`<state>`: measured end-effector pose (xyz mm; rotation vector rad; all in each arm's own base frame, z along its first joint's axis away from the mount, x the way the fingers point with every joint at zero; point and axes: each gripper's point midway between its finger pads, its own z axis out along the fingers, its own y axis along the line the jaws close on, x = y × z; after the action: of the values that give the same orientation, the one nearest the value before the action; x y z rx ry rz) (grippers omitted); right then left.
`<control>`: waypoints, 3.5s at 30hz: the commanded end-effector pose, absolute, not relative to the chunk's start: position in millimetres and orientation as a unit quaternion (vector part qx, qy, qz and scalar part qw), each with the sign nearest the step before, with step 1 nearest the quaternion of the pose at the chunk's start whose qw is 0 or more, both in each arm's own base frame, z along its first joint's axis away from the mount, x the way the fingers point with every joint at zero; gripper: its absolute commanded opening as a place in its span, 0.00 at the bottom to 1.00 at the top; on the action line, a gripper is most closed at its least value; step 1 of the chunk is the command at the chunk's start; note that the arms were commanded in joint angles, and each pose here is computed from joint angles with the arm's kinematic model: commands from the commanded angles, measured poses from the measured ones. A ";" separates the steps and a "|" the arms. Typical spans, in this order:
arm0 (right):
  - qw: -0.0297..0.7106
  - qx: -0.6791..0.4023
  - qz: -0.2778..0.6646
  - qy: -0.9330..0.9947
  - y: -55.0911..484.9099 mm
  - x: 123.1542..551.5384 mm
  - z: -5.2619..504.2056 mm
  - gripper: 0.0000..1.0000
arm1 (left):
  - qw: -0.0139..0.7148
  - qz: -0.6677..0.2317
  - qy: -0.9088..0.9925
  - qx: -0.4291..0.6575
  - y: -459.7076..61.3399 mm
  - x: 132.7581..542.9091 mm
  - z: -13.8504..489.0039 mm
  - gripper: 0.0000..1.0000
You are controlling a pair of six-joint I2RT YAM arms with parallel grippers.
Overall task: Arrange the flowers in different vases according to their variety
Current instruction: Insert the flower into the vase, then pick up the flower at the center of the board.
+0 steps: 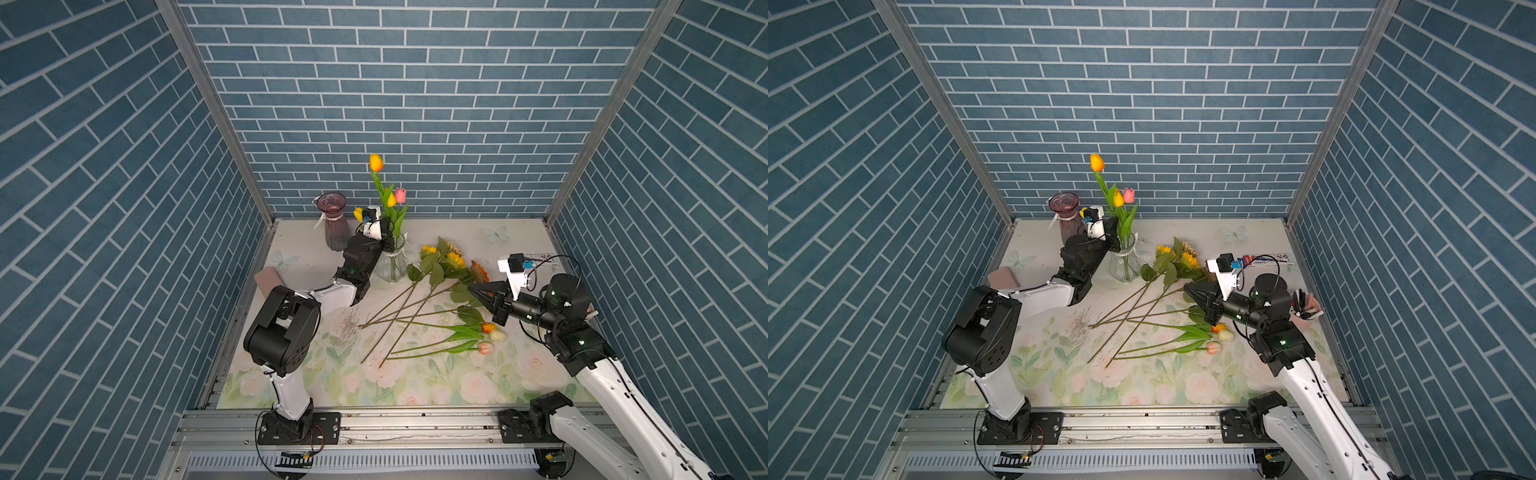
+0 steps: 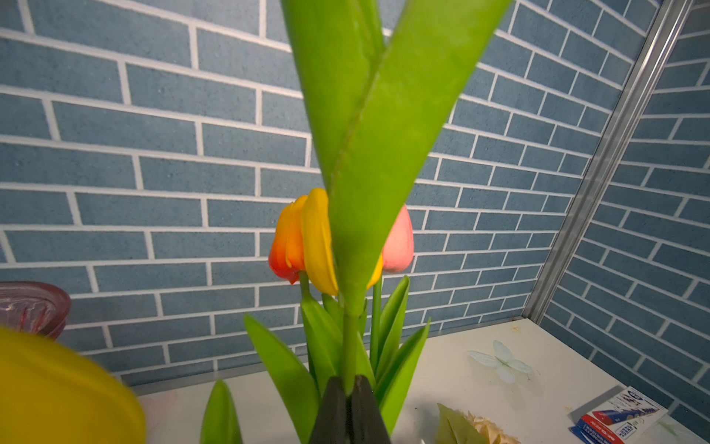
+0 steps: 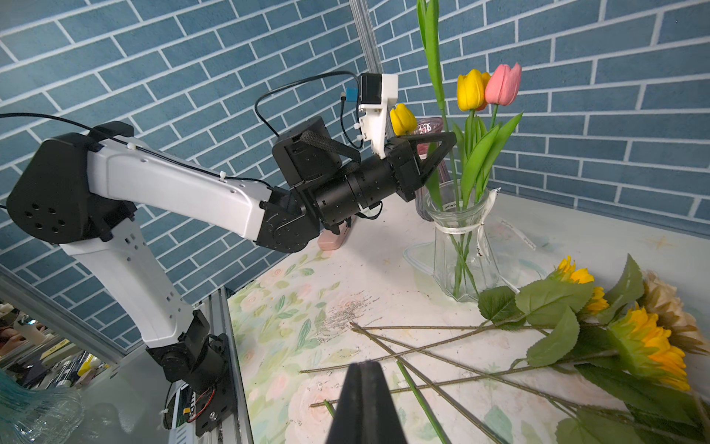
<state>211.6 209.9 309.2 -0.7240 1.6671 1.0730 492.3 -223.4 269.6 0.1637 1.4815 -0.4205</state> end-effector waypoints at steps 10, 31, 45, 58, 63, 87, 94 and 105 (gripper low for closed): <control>0.514 -0.308 0.432 0.674 208.1 209.2 325.4 0.00 | 0.705 -0.174 0.680 0.103 -238.8 472.1 281.2 0.28; 0.517 -0.285 0.424 0.687 199.3 203.7 325.8 0.00 | 0.590 -0.158 0.773 0.174 -264.3 354.3 250.4 0.44; 0.422 -0.140 0.411 0.796 187.6 235.3 280.9 0.00 | 0.365 -0.126 0.783 0.488 -348.9 230.8 136.0 0.43; 0.433 -0.127 0.388 0.804 176.0 231.5 277.7 0.00 | 0.263 -0.028 0.721 0.640 -394.8 257.1 48.5 0.44; 0.435 -0.131 0.379 0.806 172.7 231.0 275.7 0.00 | 0.249 -0.017 0.717 0.651 -392.0 264.2 35.4 0.43; 0.431 -0.124 0.364 0.816 165.1 239.2 267.2 0.00 | 0.192 -0.017 0.718 0.669 -375.7 270.5 26.4 0.36; 0.431 -0.124 0.364 0.816 164.9 239.3 265.4 0.00 | 0.205 -0.030 0.719 0.664 -379.1 276.3 35.7 0.36; 0.431 -0.122 0.362 0.817 163.3 240.1 264.2 0.00 | 0.175 -0.041 0.723 0.667 -376.2 272.1 13.9 0.34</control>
<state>240.3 165.2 263.1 -0.2802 2.0470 0.9258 277.6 -379.2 25.3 1.8483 2.0226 -0.0929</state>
